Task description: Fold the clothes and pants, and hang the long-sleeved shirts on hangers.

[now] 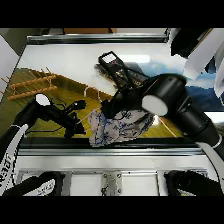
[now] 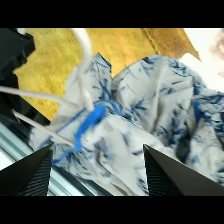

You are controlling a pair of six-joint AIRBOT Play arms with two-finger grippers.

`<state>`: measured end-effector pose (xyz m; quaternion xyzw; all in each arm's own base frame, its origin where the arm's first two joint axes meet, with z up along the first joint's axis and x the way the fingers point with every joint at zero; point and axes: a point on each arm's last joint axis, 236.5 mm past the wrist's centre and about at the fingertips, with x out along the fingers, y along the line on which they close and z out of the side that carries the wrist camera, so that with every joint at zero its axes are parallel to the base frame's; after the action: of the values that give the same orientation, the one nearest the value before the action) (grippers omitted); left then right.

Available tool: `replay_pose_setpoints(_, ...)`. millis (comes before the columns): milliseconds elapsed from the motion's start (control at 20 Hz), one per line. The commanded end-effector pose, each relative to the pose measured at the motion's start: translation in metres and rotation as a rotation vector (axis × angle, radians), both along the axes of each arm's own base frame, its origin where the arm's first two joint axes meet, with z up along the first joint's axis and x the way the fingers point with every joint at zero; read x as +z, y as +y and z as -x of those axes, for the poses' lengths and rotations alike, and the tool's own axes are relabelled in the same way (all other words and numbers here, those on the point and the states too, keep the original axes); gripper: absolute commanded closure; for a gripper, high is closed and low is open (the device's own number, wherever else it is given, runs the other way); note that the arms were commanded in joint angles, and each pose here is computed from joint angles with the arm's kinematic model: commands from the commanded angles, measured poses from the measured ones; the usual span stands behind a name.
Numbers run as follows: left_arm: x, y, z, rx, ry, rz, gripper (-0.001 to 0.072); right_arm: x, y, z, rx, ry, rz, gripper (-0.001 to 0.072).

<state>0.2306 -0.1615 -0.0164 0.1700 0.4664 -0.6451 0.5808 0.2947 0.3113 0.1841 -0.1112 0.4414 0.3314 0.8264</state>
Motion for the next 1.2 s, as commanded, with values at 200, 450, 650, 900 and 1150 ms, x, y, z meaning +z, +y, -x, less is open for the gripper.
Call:
replay_pose_setpoints(200,0.001,0.0,0.004,-0.01,0.014,0.003,0.0692,0.027,-0.05,0.004,0.272,0.101,-0.101,0.0113)
replay_pose_setpoints(450,0.001,0.0,0.004,-0.009,0.013,0.002,0.0692,0.025,-0.082,-0.016,0.321,0.031,-0.057,0.0113)
replay_pose_setpoints(650,0.001,0.0,0.003,-0.009,0.012,0.002,0.0692,0.012,-0.112,-0.025,0.414,0.032,-0.212,0.0112)
replay_pose_setpoints(900,0.001,0.0,0.004,-0.009,0.013,0.001,0.0691,-0.018,-0.161,-0.035,0.434,-0.053,-0.497,0.0107)
replay_pose_setpoints(1150,0.001,0.0,0.004,-0.01,0.013,0.001,0.0692,-0.07,-0.18,-0.027,0.455,-0.071,-0.535,0.0107)
